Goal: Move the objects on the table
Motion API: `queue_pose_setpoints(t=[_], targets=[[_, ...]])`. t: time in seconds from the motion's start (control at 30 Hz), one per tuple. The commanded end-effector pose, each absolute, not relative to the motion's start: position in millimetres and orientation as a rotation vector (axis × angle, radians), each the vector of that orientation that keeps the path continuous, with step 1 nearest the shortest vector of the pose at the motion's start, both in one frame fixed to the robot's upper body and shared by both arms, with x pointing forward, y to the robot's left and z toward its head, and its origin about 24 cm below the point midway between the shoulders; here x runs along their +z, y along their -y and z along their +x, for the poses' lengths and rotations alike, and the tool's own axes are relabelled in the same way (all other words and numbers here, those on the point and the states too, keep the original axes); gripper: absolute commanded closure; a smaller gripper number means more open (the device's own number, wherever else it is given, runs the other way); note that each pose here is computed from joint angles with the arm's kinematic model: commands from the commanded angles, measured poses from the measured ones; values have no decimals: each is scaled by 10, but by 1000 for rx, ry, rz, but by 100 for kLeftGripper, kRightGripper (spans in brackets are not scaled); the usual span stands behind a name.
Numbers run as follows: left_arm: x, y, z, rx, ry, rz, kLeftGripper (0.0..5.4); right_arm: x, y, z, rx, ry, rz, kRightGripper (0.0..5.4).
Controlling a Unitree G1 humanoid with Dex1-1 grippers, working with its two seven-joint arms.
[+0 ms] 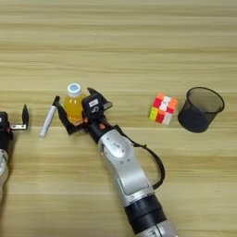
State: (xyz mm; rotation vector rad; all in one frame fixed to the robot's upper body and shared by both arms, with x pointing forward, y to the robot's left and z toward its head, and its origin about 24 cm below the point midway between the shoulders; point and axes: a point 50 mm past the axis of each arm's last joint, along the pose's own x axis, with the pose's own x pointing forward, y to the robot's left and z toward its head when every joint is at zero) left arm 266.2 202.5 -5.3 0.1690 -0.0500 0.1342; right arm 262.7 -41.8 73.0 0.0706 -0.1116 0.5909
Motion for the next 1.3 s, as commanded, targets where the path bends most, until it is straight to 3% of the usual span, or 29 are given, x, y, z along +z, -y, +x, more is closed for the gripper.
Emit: queue_pose_setpoints(t=[0.03,0.4,0.73,0.9,1.07,1.3], targets=[[-37,-1999,2684,132,61,165,0,723,458,2536,603,102,55,3],[-37,-1997,2683,134,61,165,0,653,640,2279,606,45,2,3],[-32,-1998,2692,134,63,166,0,758,1158,2047,554,59,-81,3],[-25,-2004,2699,136,68,169,0,768,1464,2091,435,55,-98,3],[-16,-2009,2704,134,75,171,0,771,1542,2124,397,58,-97,3],[31,-1963,2717,110,109,167,0,682,1517,2431,245,103,-40,3]])
